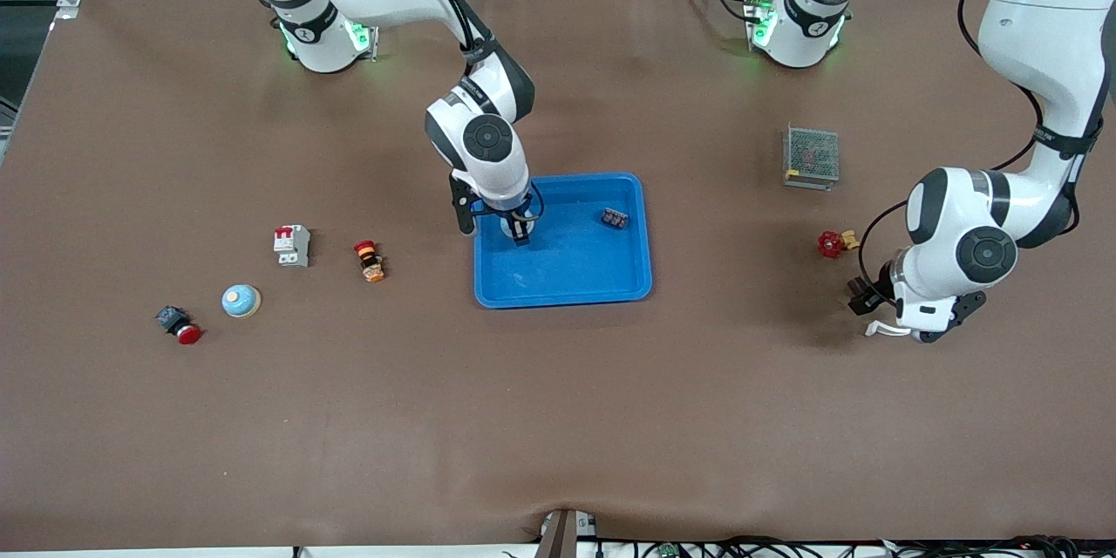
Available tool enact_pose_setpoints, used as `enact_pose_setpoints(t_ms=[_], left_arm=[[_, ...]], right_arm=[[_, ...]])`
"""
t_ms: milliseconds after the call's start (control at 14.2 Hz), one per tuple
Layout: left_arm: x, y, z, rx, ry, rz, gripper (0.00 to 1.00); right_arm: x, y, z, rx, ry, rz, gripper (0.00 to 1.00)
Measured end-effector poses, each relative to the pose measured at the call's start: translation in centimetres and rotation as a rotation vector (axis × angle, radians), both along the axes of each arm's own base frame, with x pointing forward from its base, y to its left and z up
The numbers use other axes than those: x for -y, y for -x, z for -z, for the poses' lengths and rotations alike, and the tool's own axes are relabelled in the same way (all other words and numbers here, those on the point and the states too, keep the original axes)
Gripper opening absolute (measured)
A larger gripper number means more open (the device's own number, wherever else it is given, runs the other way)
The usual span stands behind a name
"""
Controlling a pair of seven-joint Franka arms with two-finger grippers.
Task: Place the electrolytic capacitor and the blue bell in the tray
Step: 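Grasp a second black capacitor with the left gripper while the right gripper reaches the bell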
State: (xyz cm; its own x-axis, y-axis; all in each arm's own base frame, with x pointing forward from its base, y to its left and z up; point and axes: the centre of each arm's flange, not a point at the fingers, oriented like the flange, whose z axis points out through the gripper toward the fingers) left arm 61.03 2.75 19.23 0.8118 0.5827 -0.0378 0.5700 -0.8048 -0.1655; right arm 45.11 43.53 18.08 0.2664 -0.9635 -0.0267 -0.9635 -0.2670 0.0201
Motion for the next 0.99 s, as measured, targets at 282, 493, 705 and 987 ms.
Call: enact_pose_setpoints(t_ms=[282, 493, 705, 987], left_arm=[[0.1, 0.1, 0.9, -0.006, 0.005, 0.001, 0.69], [0.1, 0.1, 0.9, -0.006, 0.006, 0.002, 0.42], [0.4, 0.0, 0.9, -0.003, 0.009, 0.005, 0.33], [1.2, -0.5, 0.2, 0.009, 0.013, 0.01, 0.33]], right_arm=[[-0.5, -1.0, -1.5, -0.027, 0.05, -0.04, 1.0], [-0.4, -2.8, -4.1, -0.088, 0.097, -0.091, 1.0], [0.3, -4.3, -5.6, -0.119, 0.102, -0.215, 1.0], [2.9, -5.3, -5.8, -0.186, 0.161, -0.53, 1.0]])
